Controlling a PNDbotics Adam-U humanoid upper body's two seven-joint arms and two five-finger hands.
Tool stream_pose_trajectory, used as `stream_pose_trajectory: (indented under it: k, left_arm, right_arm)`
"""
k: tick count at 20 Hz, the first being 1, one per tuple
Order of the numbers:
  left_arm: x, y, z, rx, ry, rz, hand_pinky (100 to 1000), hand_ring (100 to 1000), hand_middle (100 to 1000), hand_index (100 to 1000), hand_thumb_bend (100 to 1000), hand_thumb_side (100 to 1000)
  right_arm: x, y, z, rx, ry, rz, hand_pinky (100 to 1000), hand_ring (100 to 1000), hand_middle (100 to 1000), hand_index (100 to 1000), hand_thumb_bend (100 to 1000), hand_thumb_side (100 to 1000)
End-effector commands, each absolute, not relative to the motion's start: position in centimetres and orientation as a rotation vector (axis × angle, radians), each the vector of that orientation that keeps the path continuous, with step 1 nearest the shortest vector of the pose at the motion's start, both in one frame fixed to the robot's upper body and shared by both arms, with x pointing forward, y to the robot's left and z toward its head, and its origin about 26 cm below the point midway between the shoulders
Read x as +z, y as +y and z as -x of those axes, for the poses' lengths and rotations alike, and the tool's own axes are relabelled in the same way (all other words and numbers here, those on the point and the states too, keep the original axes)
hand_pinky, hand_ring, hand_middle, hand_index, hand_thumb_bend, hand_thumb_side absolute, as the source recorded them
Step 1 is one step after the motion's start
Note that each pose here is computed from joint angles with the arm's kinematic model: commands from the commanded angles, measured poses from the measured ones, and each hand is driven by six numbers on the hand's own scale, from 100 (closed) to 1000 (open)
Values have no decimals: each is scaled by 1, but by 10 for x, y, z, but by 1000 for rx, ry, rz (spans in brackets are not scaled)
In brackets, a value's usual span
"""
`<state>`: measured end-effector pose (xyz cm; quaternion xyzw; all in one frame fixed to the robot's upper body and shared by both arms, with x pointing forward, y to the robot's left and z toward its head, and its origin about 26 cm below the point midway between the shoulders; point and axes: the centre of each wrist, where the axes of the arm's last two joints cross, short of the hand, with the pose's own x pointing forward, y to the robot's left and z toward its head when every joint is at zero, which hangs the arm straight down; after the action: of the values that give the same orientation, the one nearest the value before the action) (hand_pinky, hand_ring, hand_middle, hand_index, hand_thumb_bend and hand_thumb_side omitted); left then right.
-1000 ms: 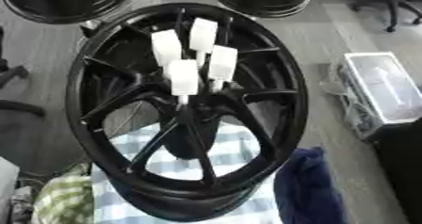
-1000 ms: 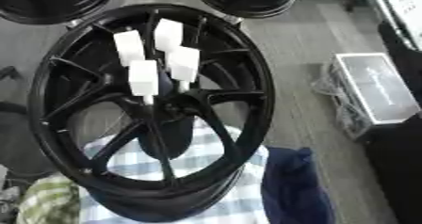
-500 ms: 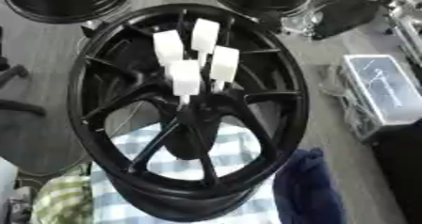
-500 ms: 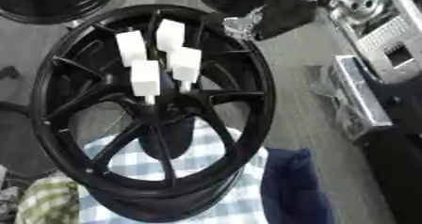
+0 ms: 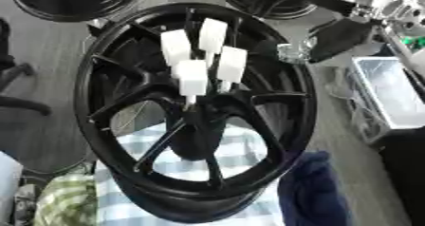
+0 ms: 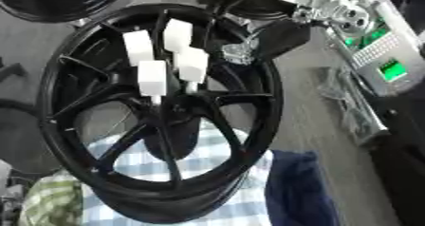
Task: Pull the pin out of the wheel hub.
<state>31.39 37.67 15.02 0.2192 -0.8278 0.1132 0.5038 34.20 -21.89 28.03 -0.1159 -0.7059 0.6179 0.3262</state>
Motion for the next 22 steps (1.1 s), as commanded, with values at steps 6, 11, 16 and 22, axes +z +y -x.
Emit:
stream_pose_trajectory:
  k: [6, 11, 16, 22]
  left_arm:
    - [163, 382, -313, 259, -2033, -553, 769, 799, 663, 728, 100, 826]
    - [164, 382, -313, 258, -2034, -554, 769, 799, 661, 727, 100, 827]
    - [164, 382, -313, 258, -2034, -553, 770, 797, 658, 725, 100, 827]
    - [164, 383, -313, 260, -2035, -555, 770, 796, 656, 724, 100, 828]
  right_arm:
    - [281, -219, -345, 1673, -1830, 350, 871, 756, 731, 855, 347, 524]
    - [277, -216, -347, 1693, -1816, 362, 868, 752, 723, 848, 349, 529]
    - [272, -215, -350, 1705, -1801, 371, 865, 744, 714, 839, 349, 537]
    - [270, -214, -352, 1714, -1795, 375, 863, 739, 700, 829, 342, 546]
